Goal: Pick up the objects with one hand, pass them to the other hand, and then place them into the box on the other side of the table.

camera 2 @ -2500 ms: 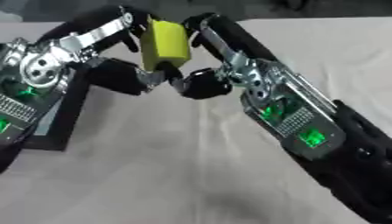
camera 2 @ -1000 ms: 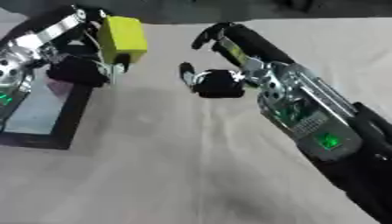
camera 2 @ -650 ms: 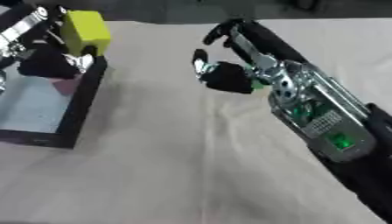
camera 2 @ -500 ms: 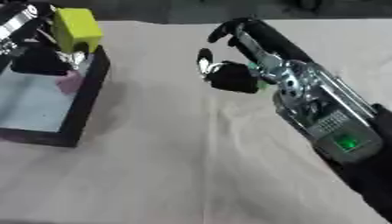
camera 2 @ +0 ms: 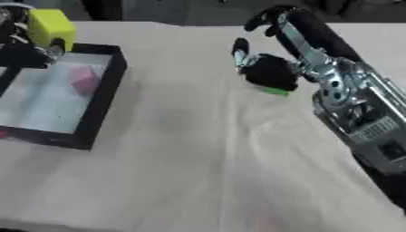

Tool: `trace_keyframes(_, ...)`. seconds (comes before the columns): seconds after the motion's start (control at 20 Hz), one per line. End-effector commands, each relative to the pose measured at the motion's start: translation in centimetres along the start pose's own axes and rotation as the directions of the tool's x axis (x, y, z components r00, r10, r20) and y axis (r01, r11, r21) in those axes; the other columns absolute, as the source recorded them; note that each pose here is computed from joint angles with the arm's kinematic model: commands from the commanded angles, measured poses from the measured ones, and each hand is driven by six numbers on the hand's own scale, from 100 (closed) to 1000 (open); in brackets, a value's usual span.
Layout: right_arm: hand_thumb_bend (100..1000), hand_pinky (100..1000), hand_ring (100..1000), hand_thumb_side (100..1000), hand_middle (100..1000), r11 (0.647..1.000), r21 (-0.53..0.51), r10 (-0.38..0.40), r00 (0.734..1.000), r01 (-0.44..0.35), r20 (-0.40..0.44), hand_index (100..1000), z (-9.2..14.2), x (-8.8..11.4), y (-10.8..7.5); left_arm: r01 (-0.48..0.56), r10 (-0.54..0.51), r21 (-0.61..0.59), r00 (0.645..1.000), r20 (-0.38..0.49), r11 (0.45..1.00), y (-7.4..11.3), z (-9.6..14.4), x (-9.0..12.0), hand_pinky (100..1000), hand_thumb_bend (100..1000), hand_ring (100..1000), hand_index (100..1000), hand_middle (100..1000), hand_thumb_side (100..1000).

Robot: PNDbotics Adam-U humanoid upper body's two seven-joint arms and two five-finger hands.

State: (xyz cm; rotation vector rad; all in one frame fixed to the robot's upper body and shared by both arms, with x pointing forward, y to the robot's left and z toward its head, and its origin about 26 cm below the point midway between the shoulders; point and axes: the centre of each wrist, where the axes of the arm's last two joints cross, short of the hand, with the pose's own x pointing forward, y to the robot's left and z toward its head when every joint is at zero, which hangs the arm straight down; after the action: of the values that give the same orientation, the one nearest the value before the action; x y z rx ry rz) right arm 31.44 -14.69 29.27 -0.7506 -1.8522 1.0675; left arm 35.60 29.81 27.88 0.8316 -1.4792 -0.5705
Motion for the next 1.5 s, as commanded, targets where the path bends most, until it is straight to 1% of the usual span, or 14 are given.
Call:
trace_keyframes(0.05, 113, 848, 820, 465, 825, 0.998, -0.055, 0.028, 1.0, -0.028, 0.0, 770, 0.3, 0.0, -1.1, 0.0, 0.003, 0.063, 0.999, -0.042, 0.998, 1.6, -0.6, -0.9, 688, 100, 657, 520, 589, 183)
trace_keyframes(0.4, 119, 848, 818, 468, 824, 0.997, -0.074, 0.02, 1.0, -0.021, -0.019, 770, 0.5, -0.5, -1.2, 0.009, 0.006, 0.08, 0.983, -0.185, 0.997, 1.1, -2.6, -4.2, 698, 100, 671, 558, 607, 172)
trace_keyframes(0.5, 118, 848, 818, 472, 824, 0.997, -0.075, 0.017, 1.0, -0.019, -0.02, 769, 0.5, -0.5, -1.3, 0.014, 0.003, 0.08, 0.977, -0.214, 0.997, 1.0, -3.0, -5.0, 700, 100, 679, 594, 617, 173)
trace_keyframes(0.6, 121, 851, 818, 473, 825, 0.997, -0.078, 0.015, 1.0, -0.017, -0.021, 769, 0.5, -0.5, -1.3, 0.018, 0.0, 0.076, 0.972, -0.234, 0.997, 0.9, -3.3, -5.6, 712, 100, 695, 645, 637, 205)
trace_keyframes(0.7, 118, 851, 818, 467, 825, 0.997, -0.08, 0.013, 1.0, -0.015, -0.023, 769, 0.6, -0.5, -1.3, 0.021, -0.005, 0.061, 0.969, -0.248, 0.998, 0.7, -3.6, -6.2, 737, 100, 733, 730, 686, 207)
trace_keyframes(0.75, 114, 851, 818, 446, 825, 0.997, -0.079, 0.013, 1.0, -0.014, -0.023, 769, 0.6, -0.5, -1.4, 0.023, -0.01, 0.048, 0.967, -0.253, 0.999, 0.6, -3.7, -6.4, 736, 121, 737, 752, 694, 213)
trace_keyframes(0.8, 117, 850, 819, 426, 826, 0.997, -0.077, 0.013, 1.0, -0.015, -0.026, 770, 0.6, -0.6, -1.3, 0.025, -0.015, 0.035, 0.966, -0.259, 0.999, 0.4, -3.7, -6.7, 744, 178, 749, 788, 718, 235)
trace_keyframes(0.95, 121, 850, 818, 433, 827, 0.997, -0.074, 0.017, 0.999, -0.019, -0.033, 770, 0.6, -0.6, -1.3, 0.033, -0.031, 0.005, 0.96, -0.277, 0.999, 0.1, -3.9, -7.3, 782, 287, 788, 832, 761, 303)
trace_keyframes(1.0, 122, 851, 818, 434, 827, 0.997, -0.072, 0.018, 0.999, -0.02, -0.033, 771, 0.6, -0.6, -1.3, 0.039, -0.038, -0.001, 0.958, -0.284, 0.999, 0.1, -3.9, -7.5, 805, 363, 811, 851, 783, 331)
trace_keyframes(1.05, 123, 851, 818, 434, 827, 0.997, -0.07, 0.019, 0.999, -0.021, -0.034, 771, 0.6, -0.7, -1.3, 0.047, -0.046, -0.005, 0.955, -0.293, 0.999, 0.1, -3.9, -7.7, 816, 399, 821, 860, 793, 347)
trace_keyframes(1.1, 123, 851, 818, 435, 826, 0.997, -0.069, 0.02, 0.999, -0.022, -0.034, 771, 0.6, -0.7, -1.4, 0.054, -0.054, -0.009, 0.953, -0.3, 0.999, 0.1, -3.9, -7.9, 829, 458, 832, 869, 803, 390)
trace_keyframes(1.15, 123, 851, 818, 435, 826, 0.997, -0.069, 0.021, 0.999, -0.023, -0.033, 771, 0.6, -0.7, -1.4, 0.06, -0.061, -0.012, 0.95, -0.305, 0.998, 0.1, -4.0, -8.0, 832, 490, 836, 872, 806, 414)
trace_keyframes(1.2, 122, 851, 817, 437, 825, 0.997, -0.068, 0.021, 0.999, -0.023, -0.032, 770, 0.6, -0.6, -1.4, 0.066, -0.069, -0.02, 0.949, -0.307, 0.998, 0.0, -4.0, -8.1, 855, 577, 855, 890, 824, 466)
trace_keyframes(1.5, 123, 851, 814, 441, 824, 0.998, -0.067, 0.02, 0.999, -0.022, -0.031, 770, 0.7, -0.6, -1.4, 0.104, -0.113, -0.043, 0.938, -0.329, 0.994, 0.2, -4.2, -8.7, 895, 616, 888, 920, 850, 503)
